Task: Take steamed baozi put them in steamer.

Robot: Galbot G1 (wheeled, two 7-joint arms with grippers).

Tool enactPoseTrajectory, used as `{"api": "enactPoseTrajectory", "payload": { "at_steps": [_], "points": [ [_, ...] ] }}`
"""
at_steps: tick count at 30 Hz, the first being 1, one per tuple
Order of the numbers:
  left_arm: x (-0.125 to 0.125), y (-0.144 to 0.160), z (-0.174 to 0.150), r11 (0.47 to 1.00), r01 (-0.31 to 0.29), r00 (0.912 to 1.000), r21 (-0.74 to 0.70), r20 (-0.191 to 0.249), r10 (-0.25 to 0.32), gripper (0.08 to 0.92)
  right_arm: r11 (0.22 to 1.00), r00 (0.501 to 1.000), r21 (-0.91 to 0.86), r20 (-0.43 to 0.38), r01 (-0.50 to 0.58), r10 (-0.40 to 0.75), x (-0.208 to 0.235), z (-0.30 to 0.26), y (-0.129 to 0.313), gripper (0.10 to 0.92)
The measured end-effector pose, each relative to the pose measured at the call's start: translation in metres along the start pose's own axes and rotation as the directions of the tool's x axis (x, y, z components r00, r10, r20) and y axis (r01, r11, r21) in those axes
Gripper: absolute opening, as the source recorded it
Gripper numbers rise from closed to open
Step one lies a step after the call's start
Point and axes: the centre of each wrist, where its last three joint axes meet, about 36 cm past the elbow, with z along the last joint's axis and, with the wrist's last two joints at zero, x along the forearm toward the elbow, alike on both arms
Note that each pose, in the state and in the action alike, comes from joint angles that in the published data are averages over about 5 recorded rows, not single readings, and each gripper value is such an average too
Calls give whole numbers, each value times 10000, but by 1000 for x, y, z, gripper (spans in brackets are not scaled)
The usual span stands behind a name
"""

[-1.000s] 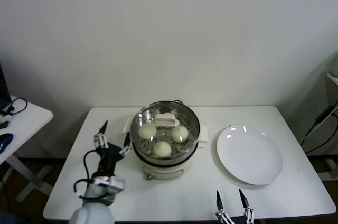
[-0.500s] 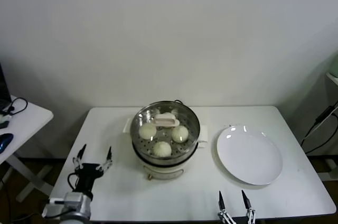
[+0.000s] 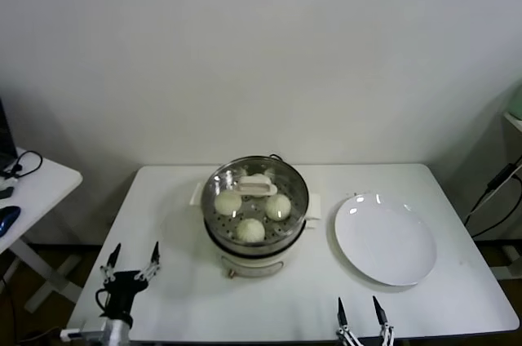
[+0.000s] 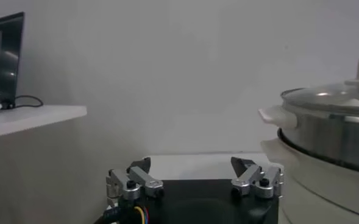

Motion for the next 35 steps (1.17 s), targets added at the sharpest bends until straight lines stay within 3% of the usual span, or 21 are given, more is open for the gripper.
{"api": "enactPoseTrajectory", "payload": {
  "at_steps": [35],
  "points": [
    [12,-2,19,9997,-102,9999,233,-121,105,823,9998,9997,182,-238,64,-59,3,3,-2,823]
  ]
}}
